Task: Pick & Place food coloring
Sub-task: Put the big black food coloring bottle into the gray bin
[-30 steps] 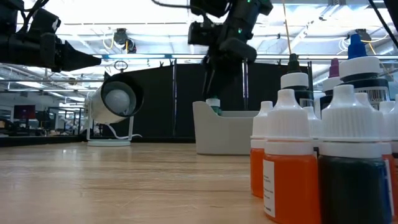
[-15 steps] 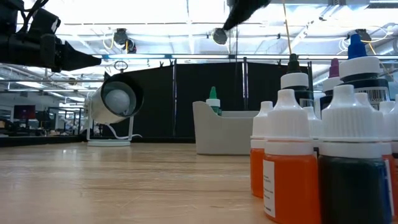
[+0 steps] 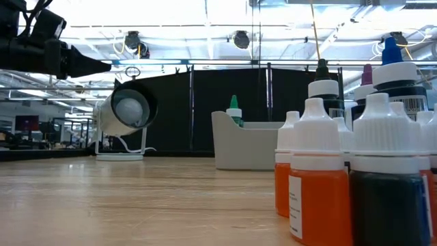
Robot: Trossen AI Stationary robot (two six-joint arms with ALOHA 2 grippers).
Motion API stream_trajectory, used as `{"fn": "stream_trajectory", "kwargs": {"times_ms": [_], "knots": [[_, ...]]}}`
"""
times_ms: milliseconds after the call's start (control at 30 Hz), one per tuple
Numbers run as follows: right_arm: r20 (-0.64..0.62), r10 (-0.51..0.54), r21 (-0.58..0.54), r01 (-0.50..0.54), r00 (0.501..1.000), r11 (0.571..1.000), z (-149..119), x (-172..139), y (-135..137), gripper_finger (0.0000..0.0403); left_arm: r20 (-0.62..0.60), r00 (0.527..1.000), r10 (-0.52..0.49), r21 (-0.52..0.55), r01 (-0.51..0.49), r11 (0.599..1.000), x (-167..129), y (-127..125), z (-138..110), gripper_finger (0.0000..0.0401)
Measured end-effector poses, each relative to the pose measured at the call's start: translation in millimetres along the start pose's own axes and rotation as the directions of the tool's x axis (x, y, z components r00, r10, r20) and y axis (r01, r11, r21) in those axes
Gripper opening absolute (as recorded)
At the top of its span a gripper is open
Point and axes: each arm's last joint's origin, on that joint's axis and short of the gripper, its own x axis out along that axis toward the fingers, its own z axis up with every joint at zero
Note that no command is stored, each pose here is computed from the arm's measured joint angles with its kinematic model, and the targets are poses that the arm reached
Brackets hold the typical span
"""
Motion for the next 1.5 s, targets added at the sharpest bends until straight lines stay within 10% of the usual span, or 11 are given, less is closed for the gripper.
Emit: {"fn": "stream_trajectory", "kwargs": {"times_ms": [633, 1200, 1500], "knots": [[0.288, 0.000, -0.057, 0.017, 0.958, 0.998, -120, 58, -4, 0.0180, 0.000, 1.000, 0.000, -0.020, 0.000, 1.000, 0, 0, 0, 0.0024], [0.507, -0.083, -0.160, 0.188, 0.858, 0.969, -142, 31, -23, 0.0010, 0.042, 0.999, 0.012, -0.079, -0.009, 0.997, 0, 1, 4, 0.0024], [0.541, -0.040, -0.183, 0.164, 0.840, 0.969, -163, 36, -29, 0.0002, 0.089, 0.983, -0.159, -0.237, 0.176, 0.955, 4, -6, 6, 0.0024]]}}
